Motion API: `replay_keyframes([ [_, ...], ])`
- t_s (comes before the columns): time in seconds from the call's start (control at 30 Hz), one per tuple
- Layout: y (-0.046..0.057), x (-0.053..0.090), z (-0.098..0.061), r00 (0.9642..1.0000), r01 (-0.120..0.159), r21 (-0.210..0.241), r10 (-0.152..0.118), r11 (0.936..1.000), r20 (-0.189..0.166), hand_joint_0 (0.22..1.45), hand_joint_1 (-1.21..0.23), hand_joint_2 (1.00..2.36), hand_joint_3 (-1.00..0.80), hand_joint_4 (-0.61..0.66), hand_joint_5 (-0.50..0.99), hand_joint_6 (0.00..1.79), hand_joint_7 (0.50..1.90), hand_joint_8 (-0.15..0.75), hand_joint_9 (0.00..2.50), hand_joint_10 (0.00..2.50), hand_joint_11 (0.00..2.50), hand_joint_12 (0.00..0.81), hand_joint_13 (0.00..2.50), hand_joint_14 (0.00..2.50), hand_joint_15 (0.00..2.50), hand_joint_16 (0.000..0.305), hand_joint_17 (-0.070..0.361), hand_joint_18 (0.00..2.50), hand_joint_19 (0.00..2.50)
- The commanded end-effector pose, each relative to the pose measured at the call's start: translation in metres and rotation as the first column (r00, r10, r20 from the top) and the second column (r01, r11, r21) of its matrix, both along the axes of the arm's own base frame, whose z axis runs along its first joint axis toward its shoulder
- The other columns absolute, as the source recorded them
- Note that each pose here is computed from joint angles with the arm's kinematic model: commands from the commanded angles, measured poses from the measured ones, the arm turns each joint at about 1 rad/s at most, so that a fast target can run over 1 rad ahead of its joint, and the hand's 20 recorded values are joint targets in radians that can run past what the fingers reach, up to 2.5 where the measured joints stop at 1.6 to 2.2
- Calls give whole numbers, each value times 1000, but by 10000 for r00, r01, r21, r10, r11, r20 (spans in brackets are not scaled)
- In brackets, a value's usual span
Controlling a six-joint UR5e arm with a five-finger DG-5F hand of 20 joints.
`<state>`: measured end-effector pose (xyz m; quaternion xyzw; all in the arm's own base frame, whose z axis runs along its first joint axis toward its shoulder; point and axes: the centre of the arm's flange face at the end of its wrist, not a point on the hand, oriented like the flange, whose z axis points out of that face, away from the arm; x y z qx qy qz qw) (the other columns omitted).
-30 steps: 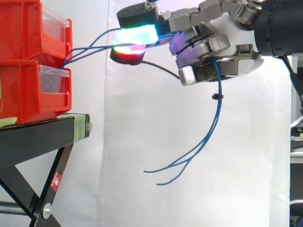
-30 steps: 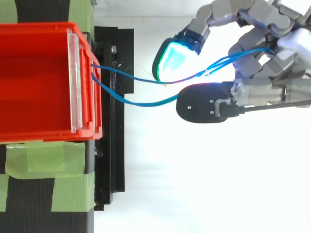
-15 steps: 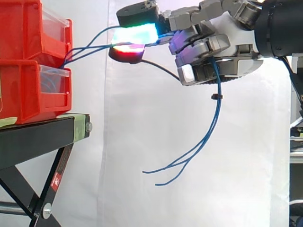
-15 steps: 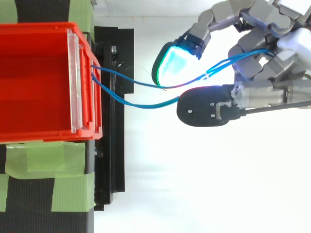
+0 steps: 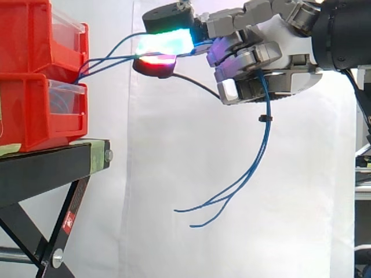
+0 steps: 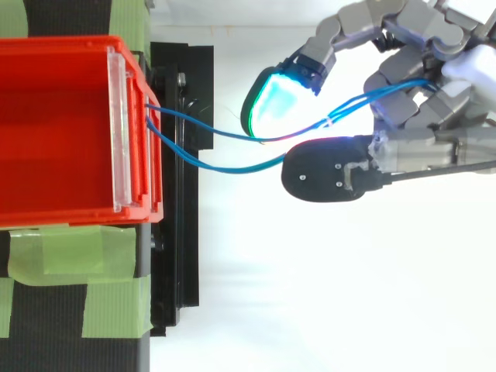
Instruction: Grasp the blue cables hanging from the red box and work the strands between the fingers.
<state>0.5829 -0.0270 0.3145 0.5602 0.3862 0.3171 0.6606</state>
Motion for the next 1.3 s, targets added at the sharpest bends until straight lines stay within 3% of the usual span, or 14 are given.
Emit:
replay_keyframes([
  [0.0,1,0,0,10000,-12,1,12,10000,2,1038,-814,1015,-204,106,107,688,972,492,1274,2500,2461,646,1785,2500,1407,248,186,2421,512],
  [0.07,0,0,0,10000,4,1,-4,10000,2,893,-780,1017,-386,176,164,587,1035,492,1274,2500,2461,646,1785,2500,1407,248,186,2421,512],
  [0.13,0,0,0,10000,4,1,-4,10000,2,852,-756,1015,-549,187,196,557,1064,492,1274,2500,2461,646,1785,2500,1407,248,186,2421,512],
  [0.4,1,0,0,10000,-18,66,18,10000,4,883,-728,1011,-714,185,271,561,1070,492,1274,2500,2461,646,1785,2500,1407,248,186,2421,512],
  [0.5,0,-1,-1,10000,-20,78,20,10000,-25,937,-751,1015,-629,169,230,609,1049,492,1274,2500,2461,646,1785,2500,1407,248,186,2421,512],
  [0.6,0,-1,-1,10000,-19,70,19,10000,-18,1066,-763,1017,-402,147,187,646,1007,492,1274,2500,2461,646,1785,2500,1407,248,186,2421,512],
  [0.77,0,-1,-1,10000,-19,70,19,10000,-18,1177,-708,1014,-149,170,225,547,1021,492,1274,2500,2461,646,1785,2500,1407,248,186,2421,512],
  [1.07,0,-1,-1,10000,-5,83,5,10000,-10,1189,-721,1011,-143,141,212,364,1105,492,1274,2500,2461,646,1785,2500,1407,248,186,2421,512],
  [1.27,0,-1,-1,10000,-20,83,20,10000,-10,1212,-762,1015,-157,125,123,468,1035,492,1274,2500,2461,646,1785,2500,1407,248,186,2421,512],
])
